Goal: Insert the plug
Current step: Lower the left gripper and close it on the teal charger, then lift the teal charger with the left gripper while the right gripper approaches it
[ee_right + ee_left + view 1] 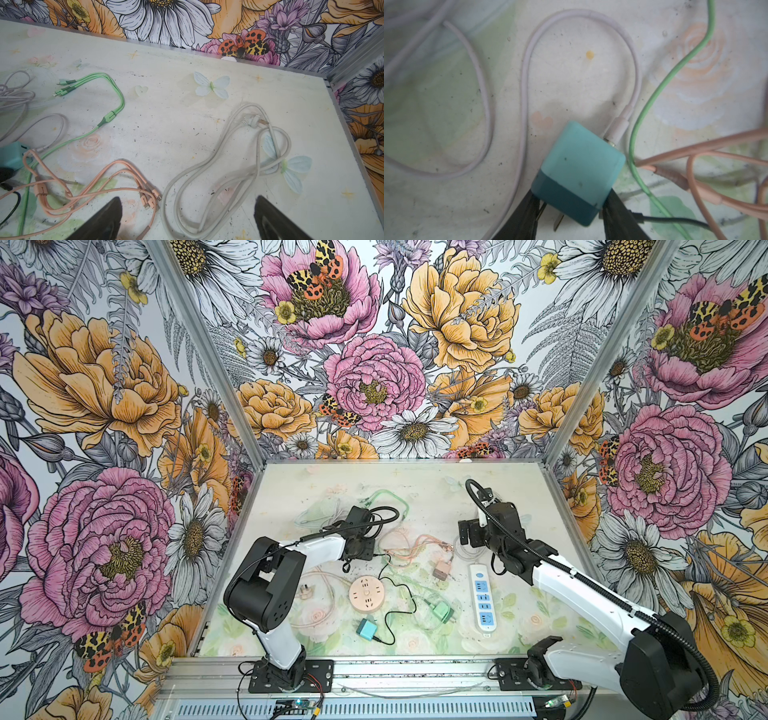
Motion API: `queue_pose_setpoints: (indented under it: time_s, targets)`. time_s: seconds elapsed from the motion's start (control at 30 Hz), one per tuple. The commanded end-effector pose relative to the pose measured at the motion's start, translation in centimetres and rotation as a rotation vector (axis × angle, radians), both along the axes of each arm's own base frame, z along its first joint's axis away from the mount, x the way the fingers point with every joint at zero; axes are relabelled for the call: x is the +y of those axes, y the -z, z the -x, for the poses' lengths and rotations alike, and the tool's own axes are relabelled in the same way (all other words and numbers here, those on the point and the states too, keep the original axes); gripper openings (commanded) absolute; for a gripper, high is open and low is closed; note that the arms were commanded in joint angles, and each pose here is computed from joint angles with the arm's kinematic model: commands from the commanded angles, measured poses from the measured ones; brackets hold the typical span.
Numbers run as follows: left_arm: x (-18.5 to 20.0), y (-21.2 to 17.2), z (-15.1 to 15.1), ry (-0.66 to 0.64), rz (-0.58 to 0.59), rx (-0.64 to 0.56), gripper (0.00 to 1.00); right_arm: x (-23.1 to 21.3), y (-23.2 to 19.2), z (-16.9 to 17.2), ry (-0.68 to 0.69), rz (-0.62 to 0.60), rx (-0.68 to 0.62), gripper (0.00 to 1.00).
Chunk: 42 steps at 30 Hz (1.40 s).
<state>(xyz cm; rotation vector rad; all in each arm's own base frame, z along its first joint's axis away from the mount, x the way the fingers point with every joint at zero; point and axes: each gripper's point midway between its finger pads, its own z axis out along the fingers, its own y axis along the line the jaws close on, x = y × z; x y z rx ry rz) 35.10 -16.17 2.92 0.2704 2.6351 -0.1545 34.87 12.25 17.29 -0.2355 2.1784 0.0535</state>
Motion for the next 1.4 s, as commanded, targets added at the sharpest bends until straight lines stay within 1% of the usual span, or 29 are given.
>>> queue_pose_setpoints:
  time_s: [0.0,0.07,0.2,0.3,0.4,0.57,0.67,0.77,0.8,0.87,0.9,0.93,0.97,1.03,1.07,1.23,1.3,1.33,1.37]
  targets:
    - [-0.9,-2.3,-0.8,0.034,0.067,-0.070,0.56,0.8,-1.2,-0.1,-0.020,-0.035,-0.020,0.99]
    - [-0.8,-2.6,-0.9,0.047,0.059,-0.062,0.60,1.0,-1.2,-0.1,-0.024,-0.038,-0.018,0.99]
    - [-0.4,-2.7,-1.3,0.062,0.011,-0.045,0.61,1.2,-1.1,-0.2,-0.028,-0.042,-0.012,0.99]
    - [-0.4,-2.3,-1.4,0.076,-0.013,-0.013,0.61,1.3,-1.0,-0.2,-0.031,-0.040,-0.008,0.99]
    - [-0.8,-1.6,-1.2,0.085,-0.005,0.016,0.61,1.3,-0.9,-0.1,-0.033,-0.035,-0.006,1.00]
    - [-0.4,-1.1,-1.7,0.053,-0.027,0.035,0.61,1.2,-0.8,-0.3,-0.031,-0.022,-0.006,0.99]
    - [-0.8,-0.7,-1.6,0.060,-0.019,0.052,0.60,1.5,-0.8,-0.4,-0.037,-0.020,-0.002,0.99]
    - [-1.1,-0.3,-1.5,0.070,-0.035,0.055,0.59,1.6,-0.6,-0.6,-0.039,-0.018,0.006,0.99]
    - [-1.3,-0.1,-1.5,0.072,-0.039,0.055,0.58,1.6,-0.5,-0.6,-0.040,-0.016,0.008,0.99]
    - [-2.0,0.2,-1.3,0.097,-0.015,0.075,0.44,1.7,-0.3,-0.8,-0.041,-0.015,0.013,0.99]
    - [-2.2,0.1,-1.3,0.101,-0.001,0.079,0.41,1.8,-0.3,-0.8,-0.043,-0.016,0.016,0.99]
    - [-2.4,1.4,-1.0,0.103,-0.002,0.112,0.39,1.9,-0.1,-0.8,-0.044,-0.018,0.021,0.99]
    - [-2.5,1.8,-0.8,0.102,0.006,0.127,0.39,2.0,-0.1,-0.8,-0.047,-0.019,0.022,0.99]
    - [-3.1,2.1,-0.5,0.117,0.028,0.139,0.32,2.1,-0.1,-0.8,-0.049,-0.021,0.023,0.99]
    - [-3.3,2.2,-0.3,0.118,0.031,0.142,0.31,2.0,0.0,-0.8,-0.049,-0.020,0.025,0.99]
    - [-3.2,2.0,0.1,0.100,0.012,0.119,0.30,2.0,-0.4,-0.6,-0.048,-0.022,0.016,0.99]
    - [-2.8,2.3,0.5,0.090,-0.010,0.114,0.24,2.1,-0.6,-0.6,-0.050,-0.031,0.012,0.99]
    - [-2.8,0.9,0.2,0.084,-0.001,0.070,0.22,2.2,-0.7,-0.5,-0.055,-0.039,0.014,0.99]
    - [-2.6,0.5,0.3,0.077,-0.002,0.054,0.21,2.4,-0.8,-0.4,-0.061,-0.049,0.015,0.99]
